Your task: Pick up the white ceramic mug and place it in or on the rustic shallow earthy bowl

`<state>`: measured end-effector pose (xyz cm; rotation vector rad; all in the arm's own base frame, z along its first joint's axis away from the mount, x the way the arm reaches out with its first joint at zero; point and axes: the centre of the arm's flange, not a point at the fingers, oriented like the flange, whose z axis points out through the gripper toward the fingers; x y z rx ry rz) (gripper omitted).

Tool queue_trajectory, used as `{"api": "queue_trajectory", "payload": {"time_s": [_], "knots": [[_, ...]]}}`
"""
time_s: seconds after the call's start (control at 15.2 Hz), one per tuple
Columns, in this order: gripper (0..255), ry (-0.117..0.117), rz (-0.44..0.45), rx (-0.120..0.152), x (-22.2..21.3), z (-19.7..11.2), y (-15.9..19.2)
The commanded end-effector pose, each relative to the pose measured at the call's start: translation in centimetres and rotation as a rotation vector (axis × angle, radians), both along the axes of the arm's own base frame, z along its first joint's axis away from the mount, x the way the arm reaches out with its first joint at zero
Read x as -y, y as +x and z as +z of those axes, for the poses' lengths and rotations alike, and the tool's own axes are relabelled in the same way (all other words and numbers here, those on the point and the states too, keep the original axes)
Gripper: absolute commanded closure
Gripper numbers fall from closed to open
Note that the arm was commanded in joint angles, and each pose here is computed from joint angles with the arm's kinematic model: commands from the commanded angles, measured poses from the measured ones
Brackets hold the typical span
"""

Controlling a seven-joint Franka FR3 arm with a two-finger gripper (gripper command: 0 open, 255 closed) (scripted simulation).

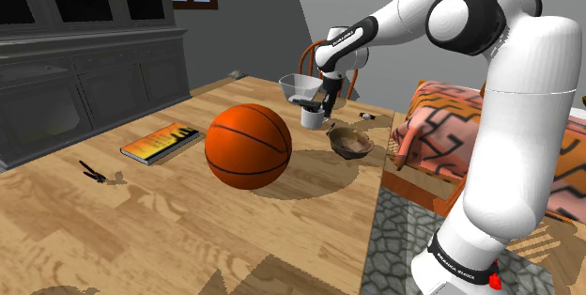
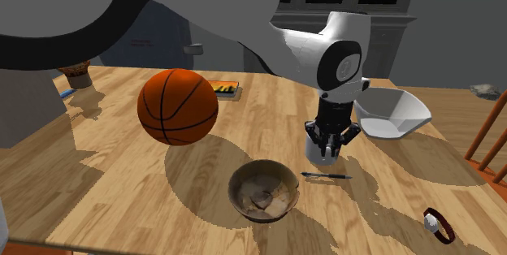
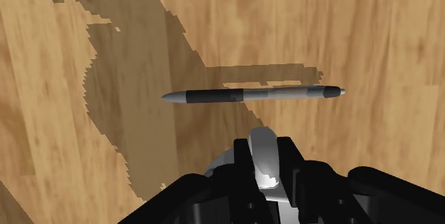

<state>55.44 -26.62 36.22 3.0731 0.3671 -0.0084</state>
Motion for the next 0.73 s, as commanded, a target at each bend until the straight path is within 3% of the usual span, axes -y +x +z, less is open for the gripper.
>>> {"api": "queue_trajectory", "payload": {"time_s": [0.0,0.66], "knots": [[255,0.000,0.000,0.000,0.0,0.0,0.0],[255,0.000,0.000,0.000,0.0,4.7,0.0]]}}
